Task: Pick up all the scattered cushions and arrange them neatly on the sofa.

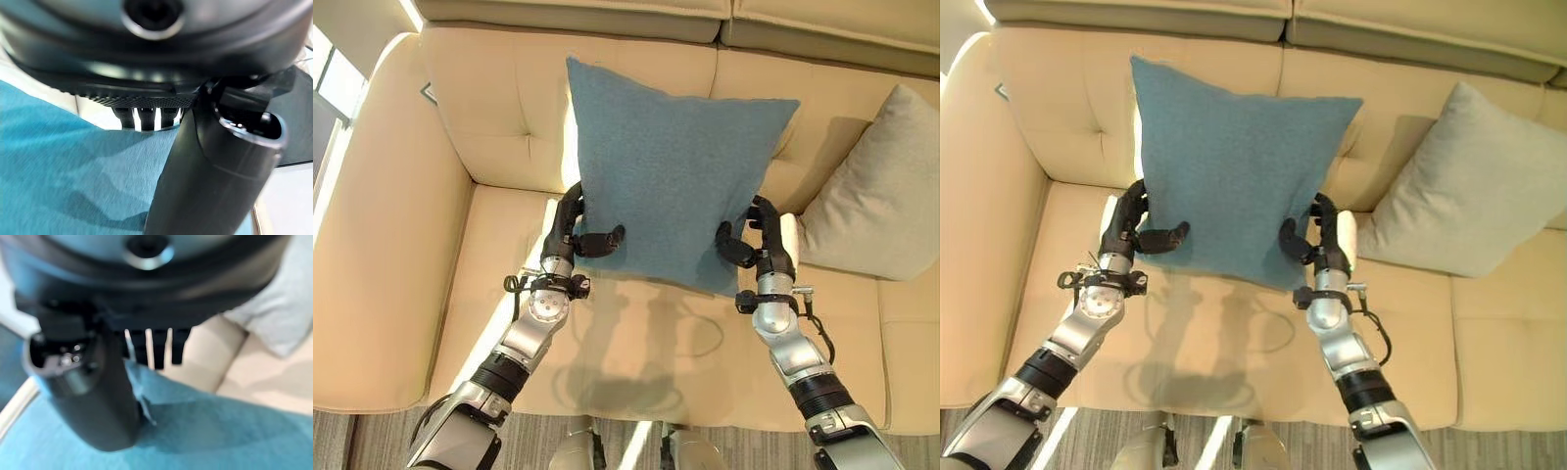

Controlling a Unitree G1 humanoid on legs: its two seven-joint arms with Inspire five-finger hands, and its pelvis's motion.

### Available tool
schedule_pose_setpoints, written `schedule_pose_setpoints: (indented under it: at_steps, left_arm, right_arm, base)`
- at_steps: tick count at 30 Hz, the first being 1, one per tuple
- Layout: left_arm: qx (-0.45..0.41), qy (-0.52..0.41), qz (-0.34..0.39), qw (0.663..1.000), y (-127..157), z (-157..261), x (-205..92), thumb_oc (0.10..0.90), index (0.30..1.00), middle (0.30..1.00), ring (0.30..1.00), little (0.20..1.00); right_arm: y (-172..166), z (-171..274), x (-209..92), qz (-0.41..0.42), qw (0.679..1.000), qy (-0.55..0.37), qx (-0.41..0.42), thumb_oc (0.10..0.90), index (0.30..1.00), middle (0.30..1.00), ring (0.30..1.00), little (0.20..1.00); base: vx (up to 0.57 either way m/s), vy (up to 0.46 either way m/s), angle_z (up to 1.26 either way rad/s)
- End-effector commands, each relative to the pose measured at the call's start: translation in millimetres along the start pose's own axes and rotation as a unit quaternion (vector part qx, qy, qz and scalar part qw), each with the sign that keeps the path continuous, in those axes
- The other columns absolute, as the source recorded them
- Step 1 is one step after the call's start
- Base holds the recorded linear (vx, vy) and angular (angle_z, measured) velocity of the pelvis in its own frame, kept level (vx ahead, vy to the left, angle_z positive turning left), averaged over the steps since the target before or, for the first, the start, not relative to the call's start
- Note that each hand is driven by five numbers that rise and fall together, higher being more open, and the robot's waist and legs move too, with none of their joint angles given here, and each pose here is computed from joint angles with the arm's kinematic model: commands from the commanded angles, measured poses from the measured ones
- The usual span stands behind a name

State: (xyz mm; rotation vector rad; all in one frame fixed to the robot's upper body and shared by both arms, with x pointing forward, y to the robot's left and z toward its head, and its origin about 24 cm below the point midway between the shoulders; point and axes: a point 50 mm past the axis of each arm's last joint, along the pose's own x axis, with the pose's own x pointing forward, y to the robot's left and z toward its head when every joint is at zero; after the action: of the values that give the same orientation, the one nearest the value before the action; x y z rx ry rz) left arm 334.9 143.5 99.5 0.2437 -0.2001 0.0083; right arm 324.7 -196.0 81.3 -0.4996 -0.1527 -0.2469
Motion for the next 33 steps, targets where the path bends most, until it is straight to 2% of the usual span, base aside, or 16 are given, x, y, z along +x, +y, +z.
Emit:
schedule_pose_setpoints:
  at_steps: [1, 8, 17, 25, 33]
  left_arm:
    - [-0.035, -0.132, -0.038, 0.990, -13, 50, 12, 0.800, 0.900, 0.900, 0.900, 0.900]
    - [-0.050, -0.077, 0.001, 0.996, 12, 18, -7, 0.800, 0.900, 0.900, 0.900, 0.900]
    - [-0.032, -0.057, 0.016, 0.998, 22, 8, -8, 0.800, 0.900, 0.900, 0.900, 0.900]
    - [0.014, -0.035, -0.002, 0.999, 23, 7, 9, 0.800, 0.900, 0.900, 0.900, 0.900]
    - [0.016, 0.016, -0.016, 1.000, 19, -10, 15, 0.800, 0.900, 0.900, 0.900, 0.900]
  right_arm:
    - [-1, 48, 8, -0.002, 0.992, -0.116, 0.057, 0.800, 0.900, 0.900, 0.900, 0.900]
    - [-17, 22, -6, -0.015, 0.996, -0.078, 0.051, 0.800, 0.900, 0.900, 0.900, 0.900]
    - [-27, 12, -1, -0.026, 0.998, -0.053, 0.032, 0.800, 0.900, 0.900, 0.900, 0.900]
    - [-19, -1, 13, -0.005, 0.996, 0.014, 0.083, 0.800, 0.900, 0.900, 0.900, 0.900]
    - [11, -23, 17, 0.044, 0.980, 0.114, 0.157, 0.800, 0.900, 0.900, 0.900, 0.900]
  base:
    - [0.04, 0.000, -0.04]
    - [0.05, -0.009, -0.01]
    - [0.02, -0.011, -0.02]
    - [-0.01, -0.002, 0.00]
    - [-0.02, -0.005, -0.02]
